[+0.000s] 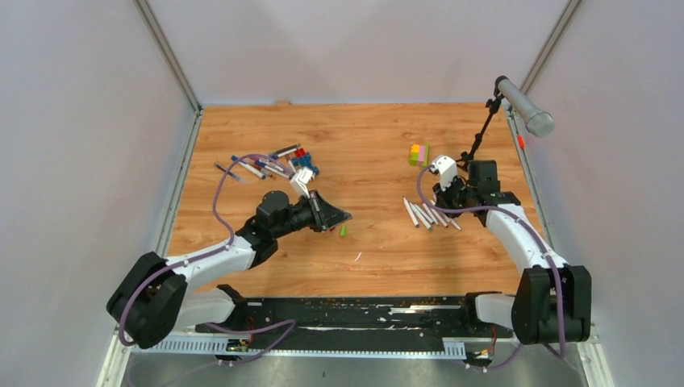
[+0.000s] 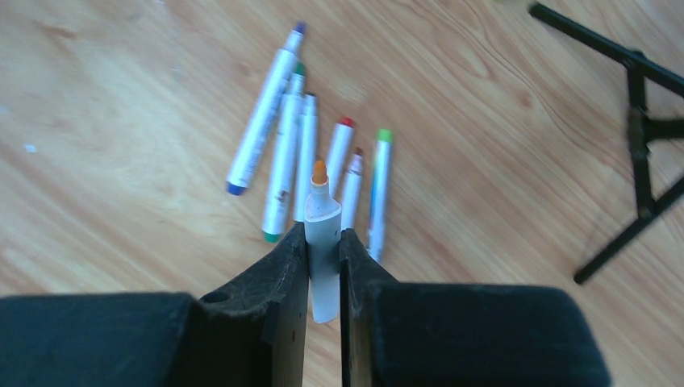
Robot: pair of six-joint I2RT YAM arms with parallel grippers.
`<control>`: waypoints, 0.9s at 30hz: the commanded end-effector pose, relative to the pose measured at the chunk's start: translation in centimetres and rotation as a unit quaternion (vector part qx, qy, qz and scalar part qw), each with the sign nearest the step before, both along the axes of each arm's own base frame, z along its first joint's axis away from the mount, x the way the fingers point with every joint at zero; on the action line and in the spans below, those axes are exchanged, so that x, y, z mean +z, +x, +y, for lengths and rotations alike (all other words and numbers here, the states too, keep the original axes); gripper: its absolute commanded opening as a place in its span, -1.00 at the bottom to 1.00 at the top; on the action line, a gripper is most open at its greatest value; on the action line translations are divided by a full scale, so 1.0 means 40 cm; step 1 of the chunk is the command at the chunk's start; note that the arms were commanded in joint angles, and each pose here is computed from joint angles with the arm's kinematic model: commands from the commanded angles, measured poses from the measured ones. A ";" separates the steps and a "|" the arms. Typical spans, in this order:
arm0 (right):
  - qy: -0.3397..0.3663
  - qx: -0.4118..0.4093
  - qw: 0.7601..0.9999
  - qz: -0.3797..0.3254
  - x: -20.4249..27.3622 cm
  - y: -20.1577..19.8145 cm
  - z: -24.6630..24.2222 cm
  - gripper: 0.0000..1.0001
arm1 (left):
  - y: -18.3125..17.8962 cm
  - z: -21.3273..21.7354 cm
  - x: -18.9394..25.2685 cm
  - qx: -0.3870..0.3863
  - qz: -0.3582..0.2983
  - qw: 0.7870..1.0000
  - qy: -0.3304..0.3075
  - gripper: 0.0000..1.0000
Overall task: Open the pen caps
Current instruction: Place the pen at the center of the board.
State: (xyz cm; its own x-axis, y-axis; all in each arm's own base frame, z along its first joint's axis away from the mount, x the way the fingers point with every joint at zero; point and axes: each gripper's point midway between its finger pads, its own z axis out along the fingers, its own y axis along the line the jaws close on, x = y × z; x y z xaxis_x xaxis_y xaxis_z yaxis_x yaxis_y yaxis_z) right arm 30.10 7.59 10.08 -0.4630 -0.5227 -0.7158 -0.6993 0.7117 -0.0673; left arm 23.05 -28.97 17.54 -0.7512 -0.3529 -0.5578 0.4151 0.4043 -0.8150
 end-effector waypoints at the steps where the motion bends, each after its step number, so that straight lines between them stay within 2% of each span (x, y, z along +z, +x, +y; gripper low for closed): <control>1: -0.065 -0.094 0.993 -0.039 0.024 0.083 -0.109 -0.93 | -0.014 -0.039 0.001 -0.021 -0.017 1.000 0.010 -0.97; 6: -0.112 -0.155 0.981 -0.016 -0.016 0.096 -0.207 -0.92 | -0.030 -0.060 -0.029 -0.039 -0.010 0.999 0.025 -0.97; 14: -0.150 -0.173 0.972 0.055 -0.092 0.093 -0.252 -0.90 | -0.041 -0.054 -0.043 -0.042 -0.012 0.998 0.041 -0.95; 27: -0.124 -0.152 0.973 0.117 -0.148 0.070 -0.220 -0.69 | -0.053 -0.043 -0.043 -0.040 -0.017 0.998 0.047 -0.90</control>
